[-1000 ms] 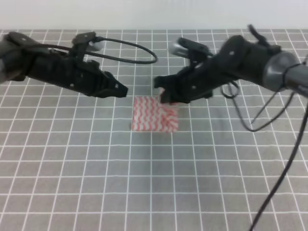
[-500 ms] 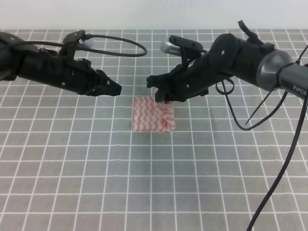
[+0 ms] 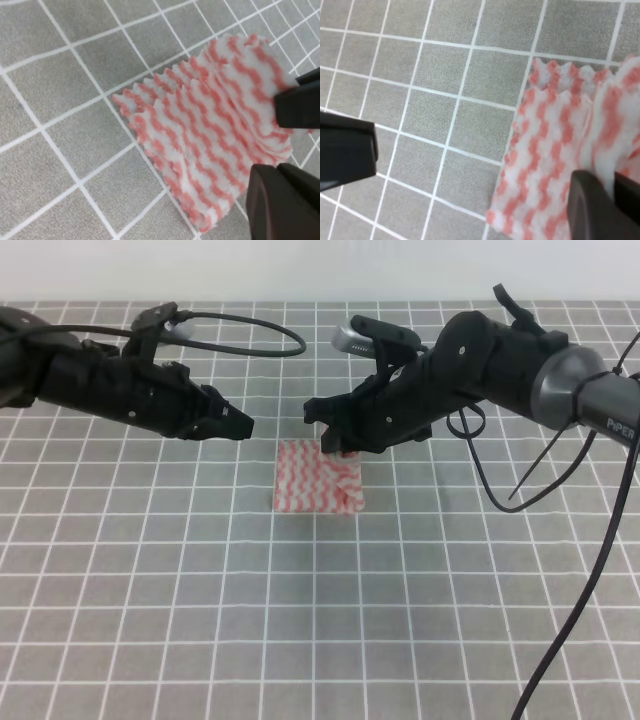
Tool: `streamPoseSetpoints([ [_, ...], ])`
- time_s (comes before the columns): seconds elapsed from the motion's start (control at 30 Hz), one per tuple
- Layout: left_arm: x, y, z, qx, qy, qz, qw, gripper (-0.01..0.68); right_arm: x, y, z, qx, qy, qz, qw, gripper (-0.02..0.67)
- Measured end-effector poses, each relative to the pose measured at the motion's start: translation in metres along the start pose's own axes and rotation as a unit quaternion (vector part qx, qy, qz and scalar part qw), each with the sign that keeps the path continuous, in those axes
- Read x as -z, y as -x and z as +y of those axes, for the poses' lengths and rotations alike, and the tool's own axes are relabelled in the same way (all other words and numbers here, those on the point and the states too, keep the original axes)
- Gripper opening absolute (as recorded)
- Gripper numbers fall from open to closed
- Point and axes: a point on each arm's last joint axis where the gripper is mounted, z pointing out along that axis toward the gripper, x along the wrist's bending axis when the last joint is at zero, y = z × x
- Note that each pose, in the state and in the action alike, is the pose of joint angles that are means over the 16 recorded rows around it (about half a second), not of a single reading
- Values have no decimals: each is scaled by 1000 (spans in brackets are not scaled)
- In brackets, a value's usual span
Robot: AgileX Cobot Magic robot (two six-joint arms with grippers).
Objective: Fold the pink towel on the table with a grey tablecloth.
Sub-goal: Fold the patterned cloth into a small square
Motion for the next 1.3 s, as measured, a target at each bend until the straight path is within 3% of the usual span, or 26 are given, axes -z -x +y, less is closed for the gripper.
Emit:
streamPoseSetpoints([
  [0.47,-11,9,2,-14,-1,4,1000,-4,-2,0,1,-4,1,3,1000,-12],
  [1.3,-12,7,1,-23,-4,15,1000,-4,-15,1,-1,-10,-16,8,1000,-12],
])
